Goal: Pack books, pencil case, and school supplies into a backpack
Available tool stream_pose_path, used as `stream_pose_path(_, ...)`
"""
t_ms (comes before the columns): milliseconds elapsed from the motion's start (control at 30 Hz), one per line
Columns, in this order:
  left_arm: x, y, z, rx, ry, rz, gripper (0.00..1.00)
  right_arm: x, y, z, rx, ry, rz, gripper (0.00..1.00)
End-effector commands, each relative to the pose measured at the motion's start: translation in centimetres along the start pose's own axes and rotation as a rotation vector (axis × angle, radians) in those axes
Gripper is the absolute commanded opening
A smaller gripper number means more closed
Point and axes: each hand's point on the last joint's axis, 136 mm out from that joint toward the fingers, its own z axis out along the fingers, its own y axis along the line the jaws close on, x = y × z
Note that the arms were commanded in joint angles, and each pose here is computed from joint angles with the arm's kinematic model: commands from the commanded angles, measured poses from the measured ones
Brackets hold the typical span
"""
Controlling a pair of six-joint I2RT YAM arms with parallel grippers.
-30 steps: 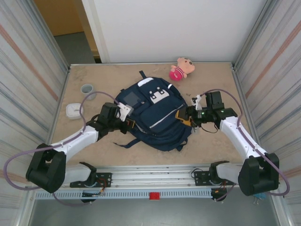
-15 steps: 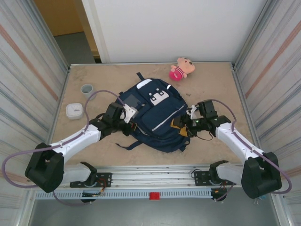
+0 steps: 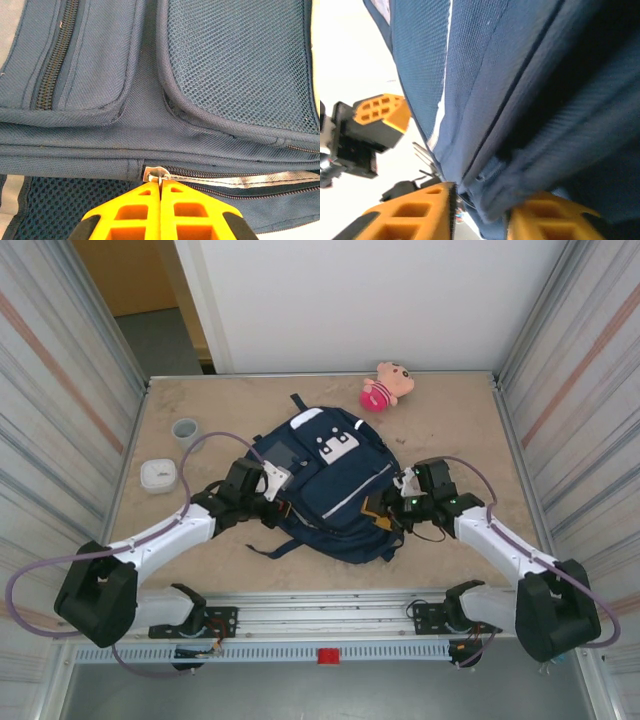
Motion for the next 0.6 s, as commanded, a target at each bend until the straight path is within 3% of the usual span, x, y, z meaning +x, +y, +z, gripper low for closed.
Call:
stream_pose_path(0,-0.9,-1.6,-0.4,0.050,-0.032,-0.002,0.00,-0.9,2.4,0.4,-0.127,-0.026,0.002,0.19)
stream_pose_path(100,0.1,-3.1,-0.2,0.089,-0.015,-0.005,0.00,-1.4,4.2,0.3,-0.195,-0.063,-0.009,0.11)
stream_pose_path(400,0.5,-7.0,0.5,0.167,-0.002,0.022,0.00,-2.1,6.9,0.6,-0.264,-0.098,-0.007,0.08)
stream_pose_path(567,-2.4,-10.0,-0.3,0.264,-0.122,0.006,0.00,-2.2,8.0,0.8,-0.278,-0.096,-0.022,0.07)
